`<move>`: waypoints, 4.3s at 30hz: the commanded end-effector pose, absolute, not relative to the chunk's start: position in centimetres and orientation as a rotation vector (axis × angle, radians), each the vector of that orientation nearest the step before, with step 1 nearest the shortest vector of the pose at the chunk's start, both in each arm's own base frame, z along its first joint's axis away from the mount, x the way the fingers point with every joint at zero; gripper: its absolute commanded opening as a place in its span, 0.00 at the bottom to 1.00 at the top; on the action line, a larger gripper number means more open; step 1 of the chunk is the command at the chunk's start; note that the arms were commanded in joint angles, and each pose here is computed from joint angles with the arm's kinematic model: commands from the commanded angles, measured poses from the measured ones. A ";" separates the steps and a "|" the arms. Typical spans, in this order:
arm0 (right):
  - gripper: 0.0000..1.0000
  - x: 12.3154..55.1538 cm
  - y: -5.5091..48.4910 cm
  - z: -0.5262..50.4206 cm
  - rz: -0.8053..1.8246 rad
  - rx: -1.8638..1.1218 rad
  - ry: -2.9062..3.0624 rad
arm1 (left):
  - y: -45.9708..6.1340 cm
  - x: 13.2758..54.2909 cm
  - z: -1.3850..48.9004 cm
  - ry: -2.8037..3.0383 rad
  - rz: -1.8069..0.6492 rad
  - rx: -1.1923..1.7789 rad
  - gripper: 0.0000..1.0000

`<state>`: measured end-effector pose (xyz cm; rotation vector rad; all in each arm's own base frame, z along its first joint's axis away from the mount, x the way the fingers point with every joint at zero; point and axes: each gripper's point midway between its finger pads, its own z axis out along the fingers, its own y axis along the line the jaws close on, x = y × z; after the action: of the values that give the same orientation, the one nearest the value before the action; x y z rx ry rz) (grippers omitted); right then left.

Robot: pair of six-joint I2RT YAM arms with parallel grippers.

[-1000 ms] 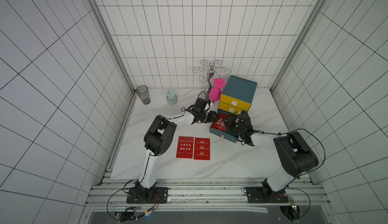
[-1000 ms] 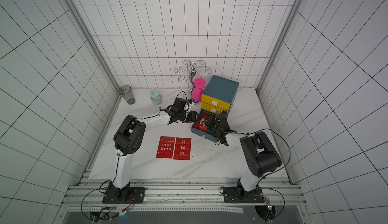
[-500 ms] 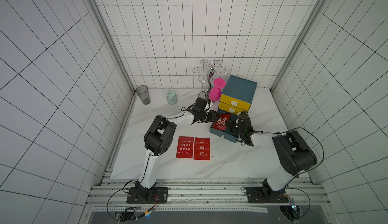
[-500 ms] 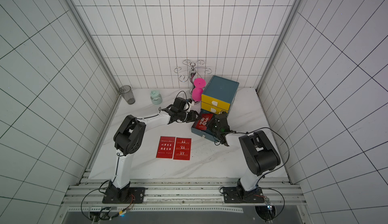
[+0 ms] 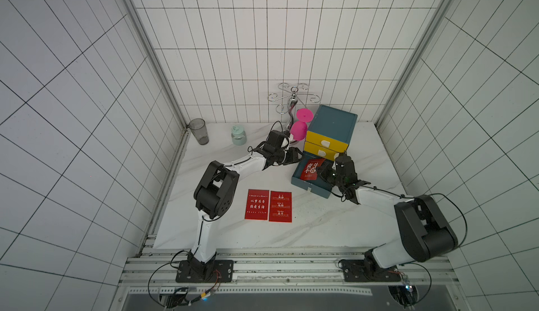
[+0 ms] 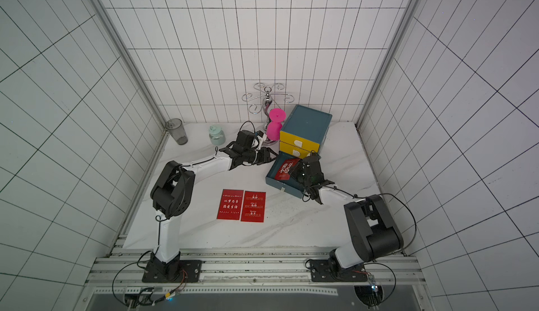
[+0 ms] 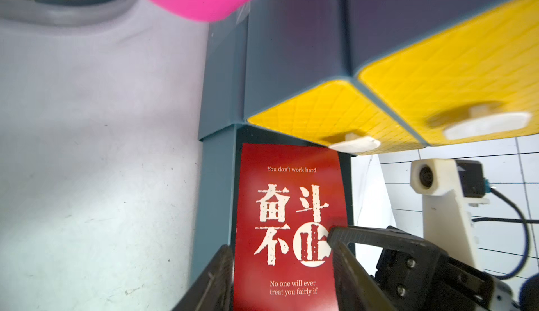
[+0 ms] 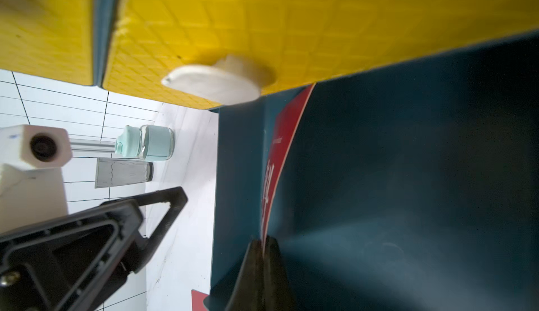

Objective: Take the postcards out of the drawer
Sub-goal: Pick up the postcard from the drawer, then place the postcard at the center of the board.

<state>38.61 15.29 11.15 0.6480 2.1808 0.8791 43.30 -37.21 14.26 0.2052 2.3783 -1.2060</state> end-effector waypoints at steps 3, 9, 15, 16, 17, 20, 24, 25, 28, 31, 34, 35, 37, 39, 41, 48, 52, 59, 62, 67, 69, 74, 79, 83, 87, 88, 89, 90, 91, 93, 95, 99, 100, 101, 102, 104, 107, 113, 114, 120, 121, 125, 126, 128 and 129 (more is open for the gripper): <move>0.00 37.8 14.5 15.3 0.874 0.580 2.189 | -35.3 43.6 19.1 2.268 -1.238 0.171 0.55; 0.00 35.2 13.9 19.5 0.924 0.463 2.173 | -32.3 42.1 20.3 2.237 -1.241 0.143 0.56; 0.00 32.2 16.5 21.6 1.173 0.319 2.160 | -32.4 38.4 20.3 2.207 -1.430 0.222 0.56; 0.00 31.7 16.9 21.9 1.229 0.323 2.148 | -32.7 37.7 20.2 2.196 -1.473 0.243 0.56; 0.00 31.3 17.2 22.0 1.264 0.316 2.137 | -32.7 36.9 20.0 2.191 -1.509 0.255 0.56; 0.00 30.1 18.1 22.4 1.358 0.280 2.110 | -33.1 34.9 19.3 2.182 -1.588 0.293 0.56; 0.00 28.9 19.3 21.6 1.419 0.240 2.130 | -33.7 33.1 18.8 2.180 -1.645 0.331 0.56; 0.00 28.7 19.5 21.4 1.427 0.235 2.135 | -33.9 32.8 18.7 2.177 -1.654 0.329 0.55; 0.00 28.3 19.9 20.8 1.451 0.238 2.147 | -34.5 32.1 19.0 2.138 -1.709 0.327 0.52; 0.00 28.0 20.2 20.4 1.456 0.231 2.159 | -34.7 31.9 19.6 2.079 -1.756 0.302 0.50; 0.00 27.7 20.3 20.1 1.460 0.228 2.167 | -34.8 31.8 19.8 2.058 -1.782 0.289 0.47; 0.00 27.7 20.4 20.0 1.463 0.229 2.169 | -34.8 31.7 19.8 2.058 -1.787 0.288 0.45; 0.00 27.5 20.5 19.8 1.466 0.227 2.171 | -34.8 31.7 19.7 2.063 -1.788 0.284 0.42; 0.00 27.4 20.6 19.4 1.473 0.235 2.181 | -34.7 31.7 19.7 2.059 -1.783 0.281 0.39; 0.00 27.2 20.8 19.1 1.482 0.237 2.188 | -34.5 31.8 19.8 2.053 -1.773 0.279 0.30; 0.00 26.8 21.2 18.3 1.476 0.233 2.208 | -34.0 31.8 19.8 2.065 -1.741 0.274 0.09; 0.00 26.5 21.1 17.7 1.435 0.218 2.239 | -33.6 31.6 19.3 2.101 -1.688 0.271 0.00; 0.35 25.8 20.6 16.4 1.334 0.167 2.316 | -32.4 30.5 19.5 2.132 -1.601 0.320 0.00; 0.46 25.6 20.2 16.5 1.262 0.092 2.338 | -31.8 29.9 19.9 2.124 -1.597 0.354 0.00; 0.53 25.3 21.1 17.3 1.294 -0.023 2.351 | -31.3 28.4 20.7 2.089 -1.623 0.444 0.00; 0.55 25.1 21.8 18.0 1.341 -0.084 2.343 | -31.3 27.7 20.9 2.085 -1.641 0.478 0.00; 0.57 24.9 22.9 20.4 1.430 -0.205 2.273 | -30.9 26.6 20.4 2.099 -1.651 0.508 0.00; 0.56 25.1 23.7 21.0 1.510 -0.225 2.226 | -30.7 26.0 20.8 2.088 -1.666 0.514 0.00; 0.54 25.3 24.2 21.4 1.584 -0.202 2.163 | -29.8 26.6 22.0 2.011 -1.736 0.442 0.00; 0.51 25.2 24.8 21.6 1.601 -0.212 2.151 | -29.7 26.7 22.4 1.981 -1.794 0.424 0.00; 0.51 25.2 24.9 21.6 1.604 -0.216 2.151 | -29.6 26.7 22.4 1.977 -1.801 0.419 0.00; 0.50 25.1 25.1 21.6 1.604 -0.223 2.155 | -29.7 26.6 22.4 1.972 -1.810 0.417 0.00; 0.49 25.1 25.2 21.5 1.603 -0.224 2.158 | -29.7 26.6 22.5 1.964 -1.816 0.414 0.00; 0.48 25.1 25.3 21.3 1.604 -0.223 2.164 | -29.6 26.6 22.7 1.957 -1.821 0.413 0.00; 0.47 25.0 25.6 21.0 1.604 -0.223 2.176 | -29.6 26.6 22.9 1.947 -1.827 0.412 0.00; 0.46 25.0 25.9 20.8 1.610 -0.225 2.180 | -29.6 26.5 22.9 1.946 -1.828 0.413 0.00; 0.33 24.9 26.5 21.0 1.623 -0.233 2.176 | -29.3 26.6 22.5 1.960 -1.819 0.386 0.00; 0.28 24.9 26.6 21.0 1.625 -0.234 2.178 | -29.2 26.6 22.4 1.962 -1.814 0.378 0.00; 0.23 24.9 26.6 20.9 1.624 -0.230 2.182 | -29.1 26.7 22.4 1.962 -1.811 0.370 0.00; 0.17 25.0 26.6 20.9 1.622 -0.227 2.183 | -29.0 26.8 22.4 1.961 -1.807 0.365 0.00; 0.08 25.0 26.7 20.8 1.619 -0.223 2.186 | -28.9 26.9 22.4 1.960 -1.802 0.359 0.00; 0.00 25.1 26.6 20.5 1.601 -0.201 2.195 | -28.3 27.6 22.1 1.984 -1.777 0.303 0.13; 0.00 25.5 27.2 19.2 1.526 -0.149 2.271 | -22.7 31.4 19.9 2.089 -1.526 -0.042 0.48; 0.00 25.7 27.4 19.0 1.509 -0.135 2.286 | -21.1 32.0 19.8 2.090 -1.449 -0.095 0.49; 0.00 26.2 31.5 17.7 1.434 -0.055 2.369 | -12.8 34.1 21.9 2.090 -0.902 -0.274 0.59; 0.00 26.3 32.5 17.5 1.423 -0.048 2.379 | -11.9 34.2 22.4 2.086 -0.849 -0.290 0.60; 0.00 26.5 37.1 16.5 1.392 -0.002 2.422 | -8.9 34.7 24.1 2.054 -0.758 -0.362 0.63; 0.00 26.6 38.4 16.3 1.384 0.016 2.426 | -8.2 34.8 24.4 2.046 -0.748 -0.384 0.63; 0.00 26.7 40.5 15.8 1.363 0.041 2.434 | -7.2 34.8 24.9 2.039 -0.722 -0.411 0.63; 0.00 26.8 41.6 15.5 1.345 0.045 2.437 | -6.8 34.7 25.1 2.038 -0.706 -0.419 0.63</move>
<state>25.10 39.15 14.09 -0.0602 2.5026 1.3814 35.26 -8.60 25.64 -0.3790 1.9921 -0.8197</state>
